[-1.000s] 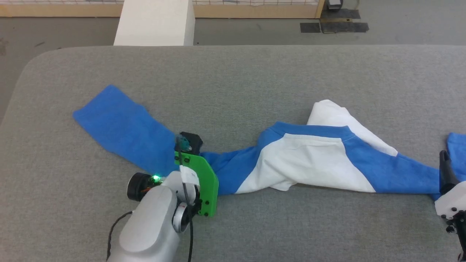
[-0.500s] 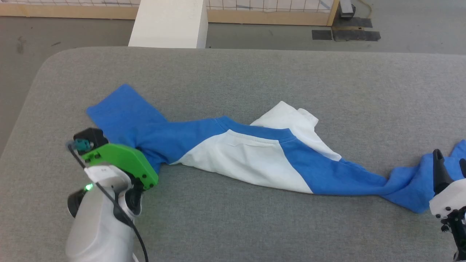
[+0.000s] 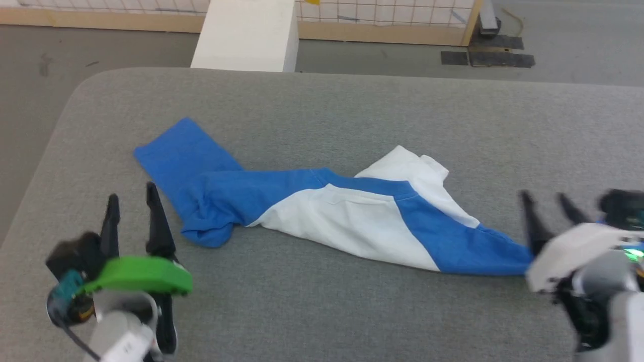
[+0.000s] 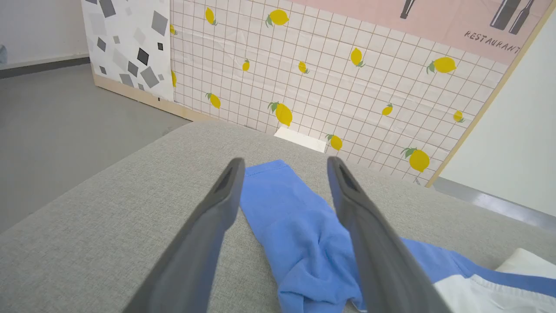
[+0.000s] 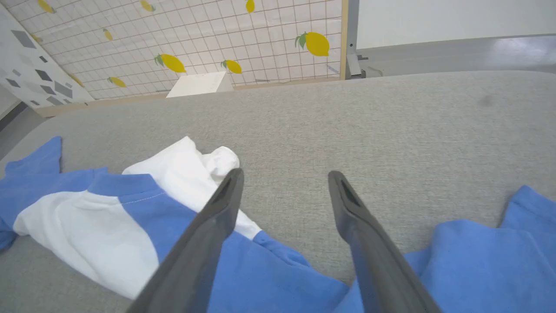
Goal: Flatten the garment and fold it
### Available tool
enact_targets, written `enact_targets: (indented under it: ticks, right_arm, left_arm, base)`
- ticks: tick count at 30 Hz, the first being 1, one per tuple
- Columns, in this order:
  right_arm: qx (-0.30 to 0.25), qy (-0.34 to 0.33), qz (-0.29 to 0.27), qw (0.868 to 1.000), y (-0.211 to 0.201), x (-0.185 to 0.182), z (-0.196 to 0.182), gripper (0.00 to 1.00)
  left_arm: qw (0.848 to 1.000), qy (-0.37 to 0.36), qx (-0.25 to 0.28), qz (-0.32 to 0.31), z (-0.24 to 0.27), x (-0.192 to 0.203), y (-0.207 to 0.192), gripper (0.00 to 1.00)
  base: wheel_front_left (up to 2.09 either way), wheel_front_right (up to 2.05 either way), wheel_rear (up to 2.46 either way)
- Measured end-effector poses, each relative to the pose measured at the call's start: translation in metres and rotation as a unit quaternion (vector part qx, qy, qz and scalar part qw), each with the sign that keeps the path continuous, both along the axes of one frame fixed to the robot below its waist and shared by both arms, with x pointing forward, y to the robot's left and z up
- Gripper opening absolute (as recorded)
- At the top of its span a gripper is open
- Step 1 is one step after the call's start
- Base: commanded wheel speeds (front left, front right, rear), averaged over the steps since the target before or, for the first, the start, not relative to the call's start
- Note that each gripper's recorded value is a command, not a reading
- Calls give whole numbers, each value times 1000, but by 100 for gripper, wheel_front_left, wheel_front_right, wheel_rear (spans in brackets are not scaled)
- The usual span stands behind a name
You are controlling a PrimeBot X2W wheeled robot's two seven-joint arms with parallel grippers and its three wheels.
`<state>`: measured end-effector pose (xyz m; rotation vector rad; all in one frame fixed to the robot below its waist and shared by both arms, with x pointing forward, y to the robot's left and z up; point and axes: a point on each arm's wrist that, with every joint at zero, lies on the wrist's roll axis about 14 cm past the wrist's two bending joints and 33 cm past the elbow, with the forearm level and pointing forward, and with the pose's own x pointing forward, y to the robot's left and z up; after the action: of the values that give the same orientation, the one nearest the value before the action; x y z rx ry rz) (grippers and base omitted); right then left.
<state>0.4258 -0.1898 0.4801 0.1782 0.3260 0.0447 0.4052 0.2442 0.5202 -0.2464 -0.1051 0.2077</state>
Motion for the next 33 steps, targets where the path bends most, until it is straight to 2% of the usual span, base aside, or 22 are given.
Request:
enact_targets:
  ticks: [7, 11, 17, 21, 29, 30, 31, 32, 33]
  right_arm:
    - [-11, 12, 149, 989, 99, 9, 3, 100]
    - [-29, 31, 202, 979, 129, 18, -5, 100]
    - [-81, 91, 245, 962, 147, 27, -36, 100]
    - [-115, 114, 254, 954, 150, 32, -50, 100]
    - [-129, 138, 264, 946, 154, 35, -65, 100]
    - [-128, 139, 264, 946, 155, 35, -66, 89]
    - [-128, 139, 265, 946, 155, 35, -67, 39]
    - [-127, 137, 264, 946, 155, 36, -66, 0]
    - [-127, 135, 264, 947, 155, 37, -65, 0]
  left_arm:
    - [1000, -5, 16, 13, -3, -22, -2, 100]
    - [1000, -6, 14, 20, -4, -24, -1, 100]
    - [1000, 15, 18, 14, -17, -25, -6, 100]
    - [999, 29, 30, 16, -25, -26, -4, 100]
    - [998, 41, 34, 18, -32, -25, -3, 100]
    - [998, 41, 34, 18, -33, -25, -3, 100]
    - [998, 42, 34, 18, -33, -25, -3, 100]
    - [998, 42, 34, 17, -34, -24, -3, 100]
    - [998, 43, 33, 17, -34, -24, -4, 100]
  base:
    - [0, 0, 0]
    - [0, 0, 0]
    - [0, 0, 0]
    - [0, 0, 0]
    - [0, 0, 0]
    - [0, 0, 0]
    - [0, 0, 0]
    - [0, 0, 0]
    - [0, 0, 0]
